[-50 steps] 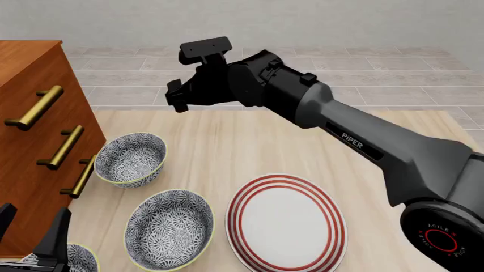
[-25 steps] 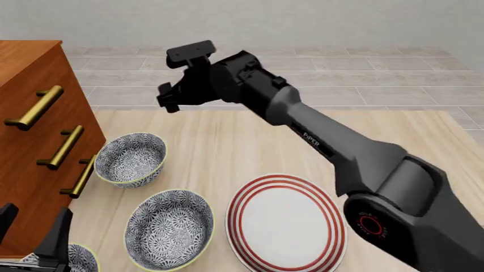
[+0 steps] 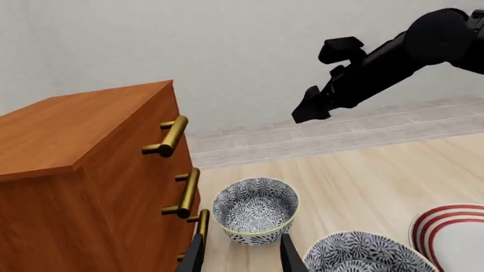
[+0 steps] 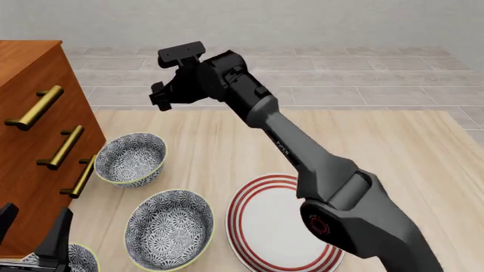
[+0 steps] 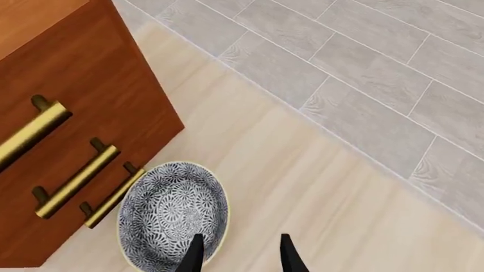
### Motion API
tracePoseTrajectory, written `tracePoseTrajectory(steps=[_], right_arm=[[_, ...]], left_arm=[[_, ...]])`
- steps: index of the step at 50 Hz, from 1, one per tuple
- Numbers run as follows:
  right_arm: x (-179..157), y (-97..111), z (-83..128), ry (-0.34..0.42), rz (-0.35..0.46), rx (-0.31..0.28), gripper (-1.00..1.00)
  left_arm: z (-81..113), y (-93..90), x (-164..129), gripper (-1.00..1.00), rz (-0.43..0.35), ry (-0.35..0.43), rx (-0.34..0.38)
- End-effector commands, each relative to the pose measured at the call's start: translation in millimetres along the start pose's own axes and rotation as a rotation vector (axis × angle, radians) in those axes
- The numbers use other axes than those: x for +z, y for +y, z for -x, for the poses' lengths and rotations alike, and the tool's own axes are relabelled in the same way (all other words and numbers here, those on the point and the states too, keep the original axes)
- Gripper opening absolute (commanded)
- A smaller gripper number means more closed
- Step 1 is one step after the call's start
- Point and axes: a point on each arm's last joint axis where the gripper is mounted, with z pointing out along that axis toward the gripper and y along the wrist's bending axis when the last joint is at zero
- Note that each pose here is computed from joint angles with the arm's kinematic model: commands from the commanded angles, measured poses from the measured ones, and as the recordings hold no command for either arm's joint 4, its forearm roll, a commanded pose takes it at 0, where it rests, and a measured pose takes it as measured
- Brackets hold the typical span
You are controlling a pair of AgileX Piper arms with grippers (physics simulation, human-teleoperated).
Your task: Pick up the bowl and put it in the front on the plate.
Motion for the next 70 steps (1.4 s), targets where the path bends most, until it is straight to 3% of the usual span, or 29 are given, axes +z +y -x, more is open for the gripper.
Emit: tracePoseTrajectory(steps=[1, 43, 57, 65, 67, 70], right_arm=[[14.0, 0.2, -8.3, 0.014, 0.0, 0.011, 1.0], [51.6, 16.7, -41.6, 0.086, 0.022, -0.043, 1.0], [61.4, 20.6, -50.0, 0.093, 0.027, -0.023, 1.0], [72.3, 21.2, -60.9, 0.116, 0.027, -0.04, 1.0], [75.3, 20.3, -64.4, 0.127, 0.028, -0.081, 1.0], [78.0, 24.1, -68.1, 0.137, 0.033, -0.084, 1.0]], left_arm=[[-0.1, 0.0, 0.0, 1.0, 0.0, 0.001, 0.001], [0.4, 0.0, 0.0, 1.0, 0.0, -0.004, 0.003], [0.2, 0.0, 0.0, 1.0, -0.001, -0.002, 0.002], [0.0, -0.1, 0.0, 1.0, -0.002, 0.0, 0.007], [-0.1, -0.2, 0.0, 1.0, -0.003, 0.001, 0.002], [-0.2, -0.2, 0.0, 1.0, -0.003, 0.003, -0.005]])
